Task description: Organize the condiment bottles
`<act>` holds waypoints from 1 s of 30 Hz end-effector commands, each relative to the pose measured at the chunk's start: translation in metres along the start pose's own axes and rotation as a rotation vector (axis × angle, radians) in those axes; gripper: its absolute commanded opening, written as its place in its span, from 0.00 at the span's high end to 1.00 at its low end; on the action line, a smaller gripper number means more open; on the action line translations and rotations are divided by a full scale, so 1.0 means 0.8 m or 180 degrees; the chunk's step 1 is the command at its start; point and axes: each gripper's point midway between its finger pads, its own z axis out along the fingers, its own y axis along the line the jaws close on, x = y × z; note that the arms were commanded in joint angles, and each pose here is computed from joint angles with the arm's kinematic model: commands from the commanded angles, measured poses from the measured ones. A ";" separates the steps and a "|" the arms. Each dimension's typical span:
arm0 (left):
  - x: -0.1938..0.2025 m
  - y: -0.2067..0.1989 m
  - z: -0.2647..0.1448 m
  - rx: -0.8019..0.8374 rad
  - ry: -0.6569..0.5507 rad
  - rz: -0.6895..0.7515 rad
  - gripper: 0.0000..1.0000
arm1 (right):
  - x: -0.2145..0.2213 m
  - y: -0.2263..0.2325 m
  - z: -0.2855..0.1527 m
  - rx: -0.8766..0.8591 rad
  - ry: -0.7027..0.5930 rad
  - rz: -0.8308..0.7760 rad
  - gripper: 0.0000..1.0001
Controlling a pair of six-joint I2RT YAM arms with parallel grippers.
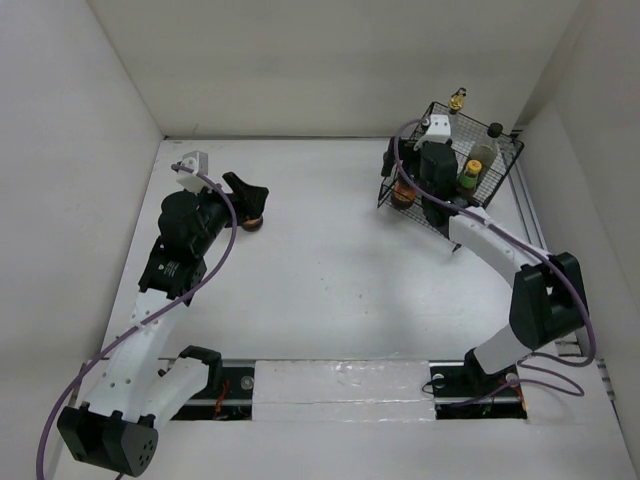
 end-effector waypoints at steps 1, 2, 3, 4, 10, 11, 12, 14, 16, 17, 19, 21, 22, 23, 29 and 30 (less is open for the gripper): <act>-0.024 -0.006 -0.003 0.0007 -0.0219 0.0051 0.30 | -0.094 0.059 -0.031 -0.0394 -0.0563 0.0046 0.00; -0.025 -0.004 -0.003 -0.0018 -0.0235 0.0050 0.30 | -0.098 0.079 -0.036 -0.0593 -0.0566 0.0037 0.00; -0.026 -0.003 -0.006 -0.0048 -0.0252 0.0049 0.30 | -0.077 0.100 -0.031 -0.0803 -0.0441 -0.0038 0.00; -0.026 0.003 -0.006 -0.0121 -0.0263 0.0045 0.30 | -0.070 0.150 -0.042 -0.1320 -0.0391 -0.0079 0.00; -0.060 0.008 -0.034 -0.0317 -0.0646 -0.0031 0.29 | 0.032 0.325 -0.054 -0.2671 0.0102 -0.0305 0.00; -0.061 0.015 -0.037 -0.0404 -0.0700 -0.0037 0.29 | 0.049 0.359 -0.072 -0.2934 0.0174 -0.0381 0.00; -0.065 0.015 -0.040 -0.0414 -0.0741 -0.0039 0.29 | 0.043 0.380 -0.076 -0.3060 0.0114 -0.0409 0.00; -0.071 0.014 -0.048 -0.0413 -0.0815 -0.0042 0.28 | 0.085 0.414 -0.081 -0.3311 0.0310 -0.0495 0.00; -0.071 0.014 -0.048 -0.0413 -0.0815 -0.0043 0.28 | 0.103 0.437 -0.071 -0.3440 0.0386 -0.0539 0.00; -0.071 0.014 -0.048 -0.0413 -0.0815 -0.0043 0.28 | 0.112 0.441 -0.067 -0.3470 0.0465 -0.0549 0.00; -0.070 0.011 -0.047 -0.0381 -0.0795 -0.0040 0.28 | 0.112 0.465 -0.067 -0.3561 0.0478 -0.0560 0.00; -0.068 0.010 -0.047 -0.0356 -0.0780 -0.0037 0.28 | 0.145 0.474 -0.054 -0.3530 0.0601 -0.0584 0.00; -0.068 0.010 -0.047 -0.0355 -0.0779 -0.0037 0.28 | 0.152 0.480 -0.053 -0.3516 0.0638 -0.0597 0.00; -0.067 0.008 -0.047 -0.0331 -0.0764 -0.0035 0.28 | 0.155 0.485 -0.044 -0.3492 0.0613 -0.0594 0.00; -0.067 0.002 -0.047 -0.0257 -0.0753 -0.0030 0.28 | 0.154 0.495 -0.011 -0.3093 0.0437 -0.0593 0.00; -0.067 0.002 -0.047 -0.0257 -0.0753 -0.0030 0.28 | 0.160 0.500 -0.010 -0.3062 0.0439 -0.0600 0.00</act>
